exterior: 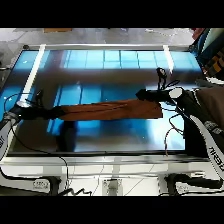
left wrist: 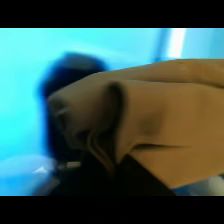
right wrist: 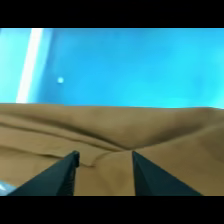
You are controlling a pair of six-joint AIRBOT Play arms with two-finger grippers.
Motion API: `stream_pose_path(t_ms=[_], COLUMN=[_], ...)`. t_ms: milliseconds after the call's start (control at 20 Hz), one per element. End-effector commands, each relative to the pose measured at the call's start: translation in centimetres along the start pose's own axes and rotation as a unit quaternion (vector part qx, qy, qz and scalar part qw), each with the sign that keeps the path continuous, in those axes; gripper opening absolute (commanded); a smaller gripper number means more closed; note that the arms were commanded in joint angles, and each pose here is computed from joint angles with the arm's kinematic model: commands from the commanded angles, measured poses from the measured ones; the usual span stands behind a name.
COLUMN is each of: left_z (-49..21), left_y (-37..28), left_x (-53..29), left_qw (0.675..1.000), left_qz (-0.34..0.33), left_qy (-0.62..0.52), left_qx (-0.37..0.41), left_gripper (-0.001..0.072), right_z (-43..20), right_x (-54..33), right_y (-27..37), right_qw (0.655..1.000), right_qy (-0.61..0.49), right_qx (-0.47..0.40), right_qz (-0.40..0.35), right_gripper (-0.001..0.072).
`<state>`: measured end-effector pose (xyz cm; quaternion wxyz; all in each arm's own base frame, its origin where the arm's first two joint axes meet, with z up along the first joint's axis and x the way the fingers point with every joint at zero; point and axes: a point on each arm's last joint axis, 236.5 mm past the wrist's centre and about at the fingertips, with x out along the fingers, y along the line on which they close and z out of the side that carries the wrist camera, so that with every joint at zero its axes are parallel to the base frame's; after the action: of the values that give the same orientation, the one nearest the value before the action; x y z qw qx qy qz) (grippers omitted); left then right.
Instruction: Fold the clothes and pants, and hang the long-sleeved shirts on hangers.
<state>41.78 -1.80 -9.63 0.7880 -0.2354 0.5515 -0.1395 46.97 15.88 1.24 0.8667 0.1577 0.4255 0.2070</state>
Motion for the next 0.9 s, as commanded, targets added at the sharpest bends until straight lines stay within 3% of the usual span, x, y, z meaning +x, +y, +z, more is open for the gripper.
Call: stream_pose_path(t_ms=[0, 150, 350, 600, 850], left_z=[1.2, 2.9, 4.5, 3.3, 2.2], left_y=[-2.7, -6.9, -13.5, -19.9, -24.0], left_x=[0.9, -1.5, -8.9, -17.9, -22.0], left_qw=[0.999, 0.994, 0.981, 0.973, 0.957], left_qz=[-0.011, -0.036, -0.070, -0.084, -0.113], left_qy=[-0.007, -0.015, -0.046, -0.111, -0.157], left_qx=[0.049, 0.101, 0.176, 0.186, 0.214], left_gripper=[0.0021, 0.0021, 0.0021, 0.0021, 0.0021], right_z=[-0.5, -0.2, -3.5, -8.2, -10.9], right_x=[0.9, 2.1, 5.0, 9.4, 13.5], right_y=[2.0, 4.0, 6.9, 13.1, 22.3], right_qw=[1.000, 0.999, 0.999, 0.993, 0.984], right_qy=[0.010, -0.011, 0.026, 0.082, 0.112], right_qx=[-0.016, -0.035, -0.015, -0.006, -0.009], right_qz=[0.014, 0.016, 0.033, 0.084, 0.139], right_gripper=[0.0248, 0.0022, 0.0022, 0.0021, 0.0022])
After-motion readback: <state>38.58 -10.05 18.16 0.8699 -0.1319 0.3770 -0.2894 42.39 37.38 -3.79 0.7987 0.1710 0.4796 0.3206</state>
